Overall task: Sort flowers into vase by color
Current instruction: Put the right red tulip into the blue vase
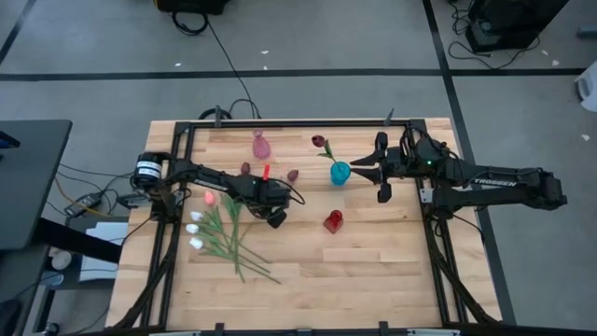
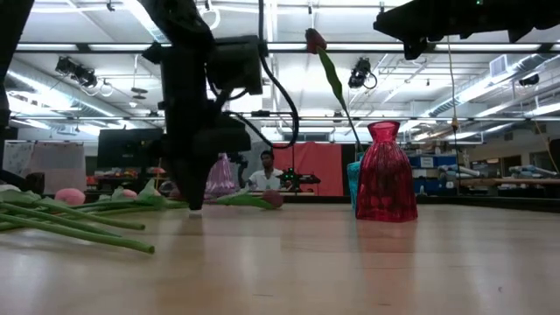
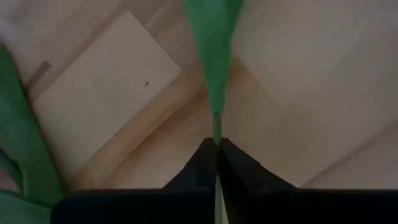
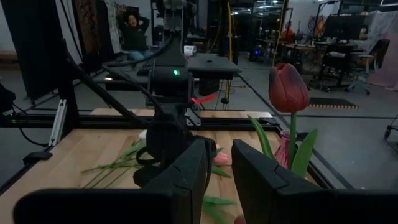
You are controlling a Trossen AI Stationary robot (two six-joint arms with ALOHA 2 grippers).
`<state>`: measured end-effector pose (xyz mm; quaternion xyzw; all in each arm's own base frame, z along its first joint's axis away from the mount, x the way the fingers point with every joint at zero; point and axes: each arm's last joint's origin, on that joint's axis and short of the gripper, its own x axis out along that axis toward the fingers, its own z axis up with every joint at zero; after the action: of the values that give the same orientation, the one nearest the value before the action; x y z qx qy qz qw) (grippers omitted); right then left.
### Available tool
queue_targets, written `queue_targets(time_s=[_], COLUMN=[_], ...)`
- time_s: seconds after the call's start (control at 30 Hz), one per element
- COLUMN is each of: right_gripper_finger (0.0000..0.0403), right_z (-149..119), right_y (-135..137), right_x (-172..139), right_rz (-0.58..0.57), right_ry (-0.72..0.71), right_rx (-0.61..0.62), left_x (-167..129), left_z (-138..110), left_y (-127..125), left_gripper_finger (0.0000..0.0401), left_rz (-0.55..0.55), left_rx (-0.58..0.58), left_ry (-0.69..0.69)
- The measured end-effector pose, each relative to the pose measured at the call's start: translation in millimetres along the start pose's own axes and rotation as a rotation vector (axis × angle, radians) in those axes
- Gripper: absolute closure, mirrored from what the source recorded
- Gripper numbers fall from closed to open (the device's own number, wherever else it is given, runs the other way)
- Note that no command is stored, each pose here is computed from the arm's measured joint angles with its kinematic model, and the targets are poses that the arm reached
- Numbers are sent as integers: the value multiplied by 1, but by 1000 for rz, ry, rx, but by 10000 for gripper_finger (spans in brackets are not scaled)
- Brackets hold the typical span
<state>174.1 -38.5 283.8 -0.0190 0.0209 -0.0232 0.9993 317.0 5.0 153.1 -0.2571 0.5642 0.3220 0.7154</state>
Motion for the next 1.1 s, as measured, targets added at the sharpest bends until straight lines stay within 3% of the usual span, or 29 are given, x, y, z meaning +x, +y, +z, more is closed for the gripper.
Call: queue_targets(time_s=[0.23,0.37,0.67,0.83,1.1], right_gripper_finger=[312,312,312,312,312], right_z=[2,5,4,3,-1], right_y=[-1,-2,-1,0,0], right_x=[-7,-11,-10,-10,-10], right_rz=[-12,-22,5,13,15], right_ry=[-3,-22,-17,-2,33], right_rx=[-7,-6,8,11,25], left_x=[-44,-66,-58,-50,-56], left_z=[-11,-8,38,56,75], left_y=[-5,2,16,31,51], left_gripper_finger=[396,398,399,400,400], left_rz=[-54,-45,-175,-319,-402], left_rx=[92,60,103,78,-11], left_ry=[-145,-324,-647,-783,-1075])
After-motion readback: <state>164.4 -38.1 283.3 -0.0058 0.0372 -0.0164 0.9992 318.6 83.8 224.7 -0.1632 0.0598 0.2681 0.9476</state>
